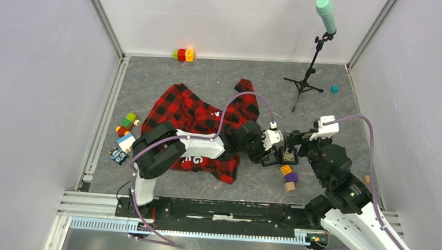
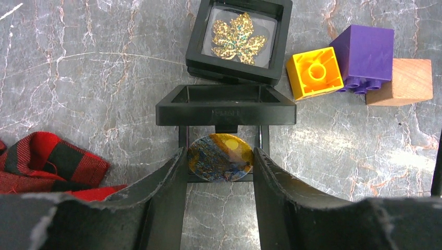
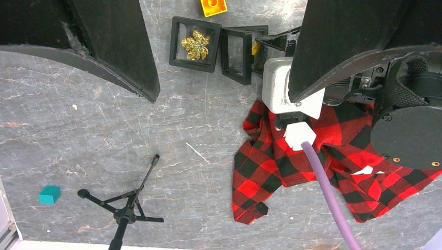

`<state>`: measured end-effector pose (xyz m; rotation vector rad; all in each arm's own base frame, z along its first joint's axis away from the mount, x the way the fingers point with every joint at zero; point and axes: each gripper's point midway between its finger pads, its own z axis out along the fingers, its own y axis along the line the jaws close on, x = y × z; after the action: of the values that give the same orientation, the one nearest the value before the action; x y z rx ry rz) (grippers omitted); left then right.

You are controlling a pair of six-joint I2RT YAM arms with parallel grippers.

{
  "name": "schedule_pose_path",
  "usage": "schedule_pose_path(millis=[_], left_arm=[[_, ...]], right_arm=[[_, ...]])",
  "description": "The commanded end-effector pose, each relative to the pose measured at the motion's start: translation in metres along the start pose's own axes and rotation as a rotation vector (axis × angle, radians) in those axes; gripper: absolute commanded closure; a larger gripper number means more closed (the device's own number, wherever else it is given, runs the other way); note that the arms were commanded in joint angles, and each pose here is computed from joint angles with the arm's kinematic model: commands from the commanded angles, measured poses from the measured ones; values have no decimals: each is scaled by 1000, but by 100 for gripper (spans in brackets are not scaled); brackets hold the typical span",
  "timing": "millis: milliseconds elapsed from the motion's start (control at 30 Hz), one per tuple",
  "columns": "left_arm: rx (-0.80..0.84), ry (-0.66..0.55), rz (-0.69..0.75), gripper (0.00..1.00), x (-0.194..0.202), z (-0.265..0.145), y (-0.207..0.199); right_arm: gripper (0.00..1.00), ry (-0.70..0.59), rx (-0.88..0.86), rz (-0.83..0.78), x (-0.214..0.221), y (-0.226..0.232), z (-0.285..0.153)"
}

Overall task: Remove the brooch from the garment
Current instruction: Place the brooch in the brooch box.

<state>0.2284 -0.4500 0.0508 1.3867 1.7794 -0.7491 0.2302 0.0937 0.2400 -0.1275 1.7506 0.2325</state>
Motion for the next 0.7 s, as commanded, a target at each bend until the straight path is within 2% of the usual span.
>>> schedule_pose_path(millis=[0,433,500,600,667], left_arm=[[27,-78,10,49,-28,8,-2],[43,-55,-9,47,-20,19,-4],[42,-52,-15,42,-18,20,-3],[37,-52,-26,27,-19,21,-3],[33,-55,-30,22,-20,19,-3]], right_arm=[[2,-34,-1,14,-7,1,1],[2,-22,4,6,-2,0,3],[2,-20,2,5,-2,0,3],[2,-20,3,5,-2,0,3],[2,-18,1,5,-2,1,3]])
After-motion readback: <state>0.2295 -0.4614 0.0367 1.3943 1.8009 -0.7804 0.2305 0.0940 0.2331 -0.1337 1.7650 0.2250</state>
